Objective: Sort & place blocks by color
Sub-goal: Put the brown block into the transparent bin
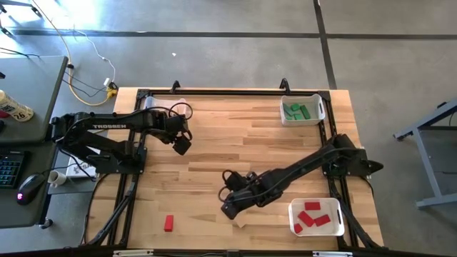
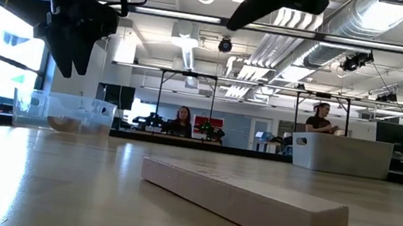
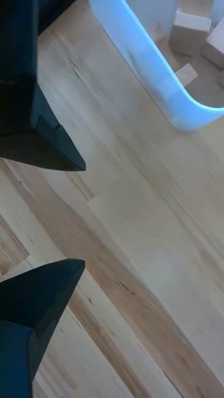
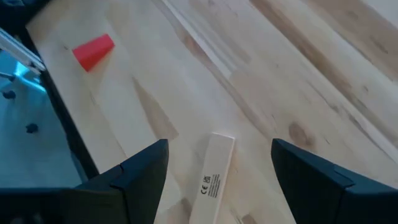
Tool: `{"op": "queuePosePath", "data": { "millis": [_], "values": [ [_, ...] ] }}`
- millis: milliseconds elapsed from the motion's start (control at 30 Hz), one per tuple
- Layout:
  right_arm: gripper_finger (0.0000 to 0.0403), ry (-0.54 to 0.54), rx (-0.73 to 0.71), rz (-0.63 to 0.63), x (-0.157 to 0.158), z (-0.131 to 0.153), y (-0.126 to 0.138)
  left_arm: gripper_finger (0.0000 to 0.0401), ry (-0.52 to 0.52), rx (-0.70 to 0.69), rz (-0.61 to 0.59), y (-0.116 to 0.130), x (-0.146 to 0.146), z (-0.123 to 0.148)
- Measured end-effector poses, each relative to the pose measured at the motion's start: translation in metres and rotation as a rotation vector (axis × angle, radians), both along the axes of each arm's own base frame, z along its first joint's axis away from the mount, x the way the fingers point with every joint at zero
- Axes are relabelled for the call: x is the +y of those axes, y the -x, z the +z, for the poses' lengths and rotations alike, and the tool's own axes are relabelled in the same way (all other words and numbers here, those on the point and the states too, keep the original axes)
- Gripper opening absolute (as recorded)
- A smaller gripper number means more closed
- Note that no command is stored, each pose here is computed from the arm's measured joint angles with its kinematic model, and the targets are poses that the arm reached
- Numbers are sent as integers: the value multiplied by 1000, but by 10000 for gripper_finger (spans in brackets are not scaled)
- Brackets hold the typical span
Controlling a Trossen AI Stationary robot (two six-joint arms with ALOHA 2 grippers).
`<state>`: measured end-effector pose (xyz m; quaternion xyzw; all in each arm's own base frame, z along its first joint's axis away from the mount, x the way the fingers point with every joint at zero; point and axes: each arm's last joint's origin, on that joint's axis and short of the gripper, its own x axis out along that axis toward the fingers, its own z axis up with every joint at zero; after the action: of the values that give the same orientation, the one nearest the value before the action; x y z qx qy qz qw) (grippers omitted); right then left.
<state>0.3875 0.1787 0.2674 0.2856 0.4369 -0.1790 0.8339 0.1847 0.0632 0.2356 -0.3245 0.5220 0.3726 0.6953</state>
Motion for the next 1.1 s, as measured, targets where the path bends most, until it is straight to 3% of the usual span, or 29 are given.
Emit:
{"op": "queuePosePath", "data": {
  "millis": [700,1100],
  "values": [
    [270,-22,77,-56,8,-43,-15,229,-1,-2,16,0,0,0],
    [270,-90,164,-22,21,-90,-27,229,15,32,19,4,-1,-10]
  ]
}}
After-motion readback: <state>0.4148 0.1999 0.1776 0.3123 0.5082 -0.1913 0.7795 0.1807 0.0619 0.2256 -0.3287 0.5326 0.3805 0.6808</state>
